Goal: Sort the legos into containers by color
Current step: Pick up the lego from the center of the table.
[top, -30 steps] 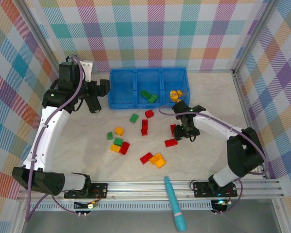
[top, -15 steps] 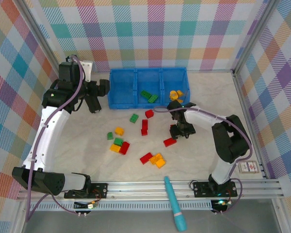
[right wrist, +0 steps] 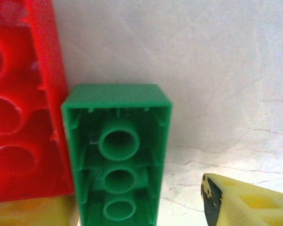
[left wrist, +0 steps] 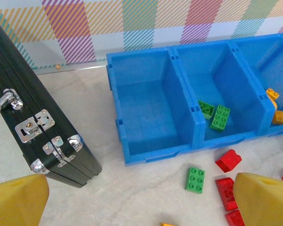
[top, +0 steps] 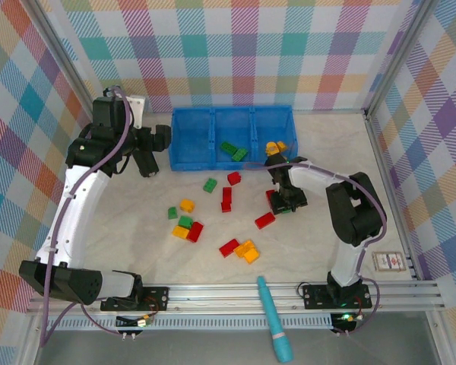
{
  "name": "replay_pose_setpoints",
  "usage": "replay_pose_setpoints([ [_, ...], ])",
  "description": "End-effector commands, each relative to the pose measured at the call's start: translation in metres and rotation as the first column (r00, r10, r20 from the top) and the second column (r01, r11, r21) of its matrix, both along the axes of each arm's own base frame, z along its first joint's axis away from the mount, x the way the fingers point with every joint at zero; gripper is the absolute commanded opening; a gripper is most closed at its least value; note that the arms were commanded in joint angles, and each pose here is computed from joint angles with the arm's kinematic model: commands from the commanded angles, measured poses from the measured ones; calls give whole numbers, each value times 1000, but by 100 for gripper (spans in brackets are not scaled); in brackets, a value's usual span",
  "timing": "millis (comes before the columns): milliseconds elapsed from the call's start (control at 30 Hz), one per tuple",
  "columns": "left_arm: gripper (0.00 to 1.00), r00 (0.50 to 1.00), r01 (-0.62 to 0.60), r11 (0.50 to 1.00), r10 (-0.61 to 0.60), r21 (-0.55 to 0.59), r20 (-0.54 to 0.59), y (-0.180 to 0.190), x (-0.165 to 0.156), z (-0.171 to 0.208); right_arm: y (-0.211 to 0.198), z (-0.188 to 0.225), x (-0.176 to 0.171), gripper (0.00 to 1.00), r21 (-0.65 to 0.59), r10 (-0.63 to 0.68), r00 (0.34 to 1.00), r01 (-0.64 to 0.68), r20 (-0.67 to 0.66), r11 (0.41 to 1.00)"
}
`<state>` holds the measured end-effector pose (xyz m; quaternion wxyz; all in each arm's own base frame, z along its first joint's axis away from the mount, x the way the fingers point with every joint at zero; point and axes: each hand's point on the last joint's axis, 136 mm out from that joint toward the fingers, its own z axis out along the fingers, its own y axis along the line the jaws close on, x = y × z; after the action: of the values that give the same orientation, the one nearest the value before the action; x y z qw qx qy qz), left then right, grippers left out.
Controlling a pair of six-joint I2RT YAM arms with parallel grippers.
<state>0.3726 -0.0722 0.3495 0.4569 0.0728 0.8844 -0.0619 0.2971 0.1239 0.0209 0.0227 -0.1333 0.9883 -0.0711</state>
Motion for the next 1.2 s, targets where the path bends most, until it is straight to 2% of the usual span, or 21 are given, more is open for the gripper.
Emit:
replay_pose_setpoints([
  [0,100,1000,7,1000,-7,4,20,-3,-1,12,-3,-2,4,65,-11,-2,1000,2,1,1000],
  [300,100,1000,8,1000,-8,3,18,-3,-1,12,2,-4,13,55,7,-1,1000,1,6,1000],
  [533,100,1000,4,1000,-4,6,24,-1,-4,12,-2,-4,10,36,1,-9,1000,9,-8,1000],
  [700,100,1000,5,1000,-5,5,29,-1,-5,11,-13,9,2,27,-10,-30,999,30,-12,999],
  [933,100,999,22,1000,-22,-7,31,-6,1,9,-32,78,-3,24,15,-82,993,81,86,997],
  [1033,100,999,23,1000,-23,-9,38,-7,2,10,-29,115,12,24,31,-70,984,66,162,997],
  [1167,100,999,23,1000,-22,-9,42,-6,1,11,-13,162,49,25,90,-50,954,25,296,996],
])
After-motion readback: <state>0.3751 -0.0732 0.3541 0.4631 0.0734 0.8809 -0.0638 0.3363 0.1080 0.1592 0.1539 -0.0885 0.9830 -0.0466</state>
